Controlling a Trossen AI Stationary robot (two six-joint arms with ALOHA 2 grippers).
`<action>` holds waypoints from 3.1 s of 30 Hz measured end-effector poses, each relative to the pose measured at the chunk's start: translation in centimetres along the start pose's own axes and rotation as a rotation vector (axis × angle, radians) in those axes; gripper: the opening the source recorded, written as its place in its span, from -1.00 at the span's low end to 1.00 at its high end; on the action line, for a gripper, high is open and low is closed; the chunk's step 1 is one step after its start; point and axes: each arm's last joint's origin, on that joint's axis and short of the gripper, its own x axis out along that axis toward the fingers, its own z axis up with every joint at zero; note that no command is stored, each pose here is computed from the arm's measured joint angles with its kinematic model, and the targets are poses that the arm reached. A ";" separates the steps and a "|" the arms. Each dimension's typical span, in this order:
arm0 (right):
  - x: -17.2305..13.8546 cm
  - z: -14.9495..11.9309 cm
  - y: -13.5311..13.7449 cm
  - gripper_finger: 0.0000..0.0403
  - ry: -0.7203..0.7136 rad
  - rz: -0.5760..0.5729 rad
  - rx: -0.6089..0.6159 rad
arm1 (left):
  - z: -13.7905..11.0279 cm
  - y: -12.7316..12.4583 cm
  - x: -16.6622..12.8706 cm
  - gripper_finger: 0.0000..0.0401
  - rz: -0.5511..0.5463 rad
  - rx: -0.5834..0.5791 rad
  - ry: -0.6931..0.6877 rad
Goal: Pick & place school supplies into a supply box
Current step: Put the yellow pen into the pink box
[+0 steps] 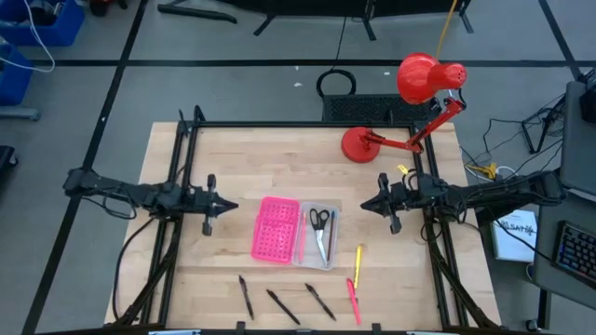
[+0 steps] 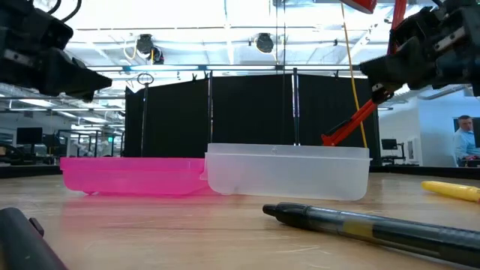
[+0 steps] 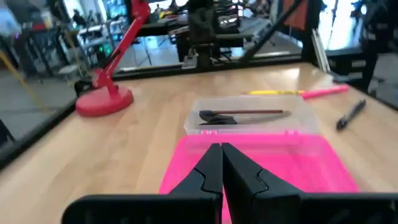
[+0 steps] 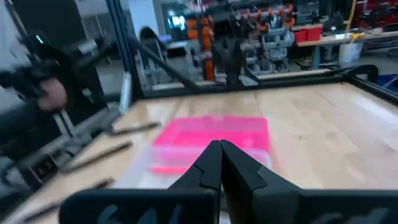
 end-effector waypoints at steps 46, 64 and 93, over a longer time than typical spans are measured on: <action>14.1 10.7 17.2 -1.00 0.774 -0.962 0.580 | 1.3 0.7 -0.1 -0.76 0.222 0.126 -0.101; 13.5 0.1 14.9 -0.84 0.887 -1.058 1.001 | 0.9 0.6 0.0 -0.76 0.218 0.187 -0.051; 12.0 -4.6 9.7 -0.14 1.112 -1.072 1.109 | 0.4 0.6 0.0 -0.76 0.210 0.144 -0.015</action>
